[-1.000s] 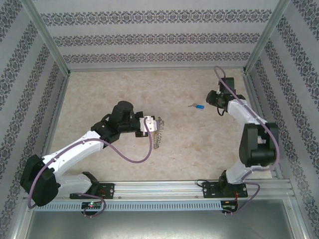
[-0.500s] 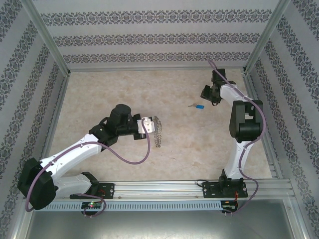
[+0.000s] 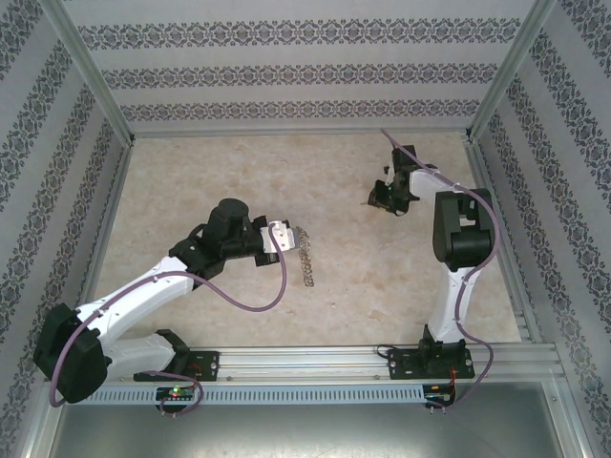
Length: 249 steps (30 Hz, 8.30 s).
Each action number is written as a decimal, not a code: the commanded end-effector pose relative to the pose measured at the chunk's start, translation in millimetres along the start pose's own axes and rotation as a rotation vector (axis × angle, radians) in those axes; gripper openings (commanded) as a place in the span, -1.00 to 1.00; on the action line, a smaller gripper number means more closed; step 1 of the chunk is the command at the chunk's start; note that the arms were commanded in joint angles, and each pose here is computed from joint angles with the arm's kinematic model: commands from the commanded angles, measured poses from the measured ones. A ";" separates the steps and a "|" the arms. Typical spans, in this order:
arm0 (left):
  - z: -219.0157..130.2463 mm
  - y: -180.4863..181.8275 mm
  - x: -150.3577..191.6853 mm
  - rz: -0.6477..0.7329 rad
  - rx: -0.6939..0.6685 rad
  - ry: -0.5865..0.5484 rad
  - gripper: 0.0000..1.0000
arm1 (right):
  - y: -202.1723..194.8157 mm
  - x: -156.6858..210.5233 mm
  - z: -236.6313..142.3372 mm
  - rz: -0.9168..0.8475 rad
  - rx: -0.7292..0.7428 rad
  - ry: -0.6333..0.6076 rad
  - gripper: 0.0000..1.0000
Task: Put the keys on the keyring
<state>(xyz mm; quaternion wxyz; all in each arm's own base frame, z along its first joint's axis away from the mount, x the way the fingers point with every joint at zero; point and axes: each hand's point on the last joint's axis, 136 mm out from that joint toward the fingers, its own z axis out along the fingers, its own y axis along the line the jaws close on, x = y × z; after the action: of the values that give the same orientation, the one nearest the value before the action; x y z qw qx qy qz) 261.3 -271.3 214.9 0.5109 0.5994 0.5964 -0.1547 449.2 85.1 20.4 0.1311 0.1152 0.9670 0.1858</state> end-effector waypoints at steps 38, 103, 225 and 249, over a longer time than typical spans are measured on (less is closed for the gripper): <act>-6.2 12.6 -2.0 -0.076 -0.090 -0.067 -1.00 | 5.8 57.0 -8.4 0.182 0.199 0.059 -0.55; -18.5 16.5 -1.9 -0.150 -0.116 -0.082 -1.00 | 16.3 44.5 -1.5 -0.412 0.062 0.257 -0.42; 5.8 -7.9 -36.6 0.171 0.042 -0.166 -1.00 | 194.1 231.9 -177.4 -1.002 -0.681 0.155 -1.00; 6.3 -14.3 -30.0 0.269 0.078 -0.126 -1.00 | 174.3 215.0 -173.5 -1.013 -0.539 0.094 -1.00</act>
<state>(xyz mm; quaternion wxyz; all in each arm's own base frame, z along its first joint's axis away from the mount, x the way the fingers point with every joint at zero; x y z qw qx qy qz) 246.9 -291.9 207.6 0.5171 0.6762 0.5013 -0.1555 221.0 257.5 200.0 0.1693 -0.4085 0.8098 0.3856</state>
